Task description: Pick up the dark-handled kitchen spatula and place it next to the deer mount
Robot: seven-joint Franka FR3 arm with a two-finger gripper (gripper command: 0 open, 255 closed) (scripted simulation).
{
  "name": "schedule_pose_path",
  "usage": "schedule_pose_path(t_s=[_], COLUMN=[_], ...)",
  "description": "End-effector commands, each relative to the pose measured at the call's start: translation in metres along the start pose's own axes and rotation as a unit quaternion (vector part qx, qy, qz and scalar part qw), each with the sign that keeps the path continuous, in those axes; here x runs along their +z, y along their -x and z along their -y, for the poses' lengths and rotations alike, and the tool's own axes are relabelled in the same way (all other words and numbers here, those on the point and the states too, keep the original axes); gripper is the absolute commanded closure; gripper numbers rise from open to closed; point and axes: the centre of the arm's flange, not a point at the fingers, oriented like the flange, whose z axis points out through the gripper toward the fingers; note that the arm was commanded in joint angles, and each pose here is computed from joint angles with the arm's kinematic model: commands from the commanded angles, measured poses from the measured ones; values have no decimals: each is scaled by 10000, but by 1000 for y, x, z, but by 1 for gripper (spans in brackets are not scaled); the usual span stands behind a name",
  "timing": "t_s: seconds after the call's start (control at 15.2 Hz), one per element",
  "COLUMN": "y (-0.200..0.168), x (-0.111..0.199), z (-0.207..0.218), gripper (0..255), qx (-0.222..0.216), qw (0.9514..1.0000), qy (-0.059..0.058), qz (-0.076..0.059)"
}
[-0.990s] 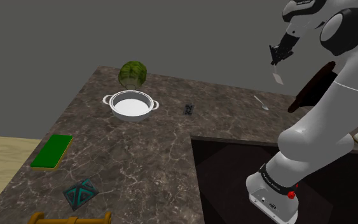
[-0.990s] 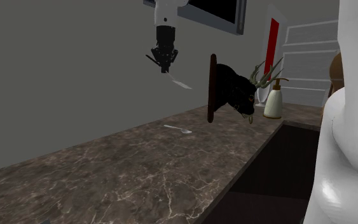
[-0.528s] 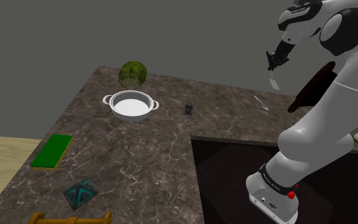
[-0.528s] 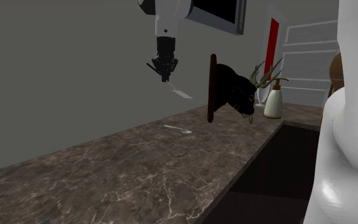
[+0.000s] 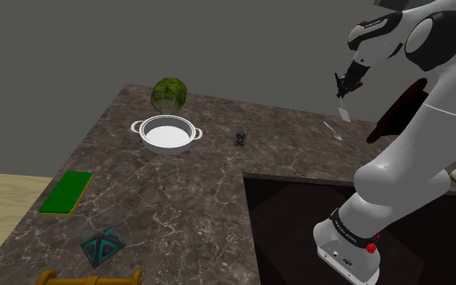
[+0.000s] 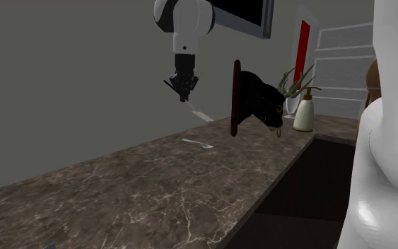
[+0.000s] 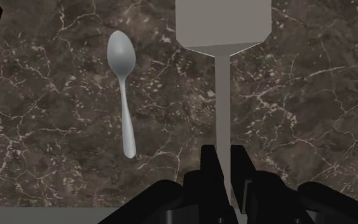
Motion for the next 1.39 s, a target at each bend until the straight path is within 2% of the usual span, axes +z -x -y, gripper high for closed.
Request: schedule_pose_path(t_s=[0.0, 1.32], y=[1, 8], x=[10, 116], z=[0, 0], gripper=[255, 255], qx=[0, 0], qw=[10000, 10000], qy=[1, 1], qz=[-4, -4])
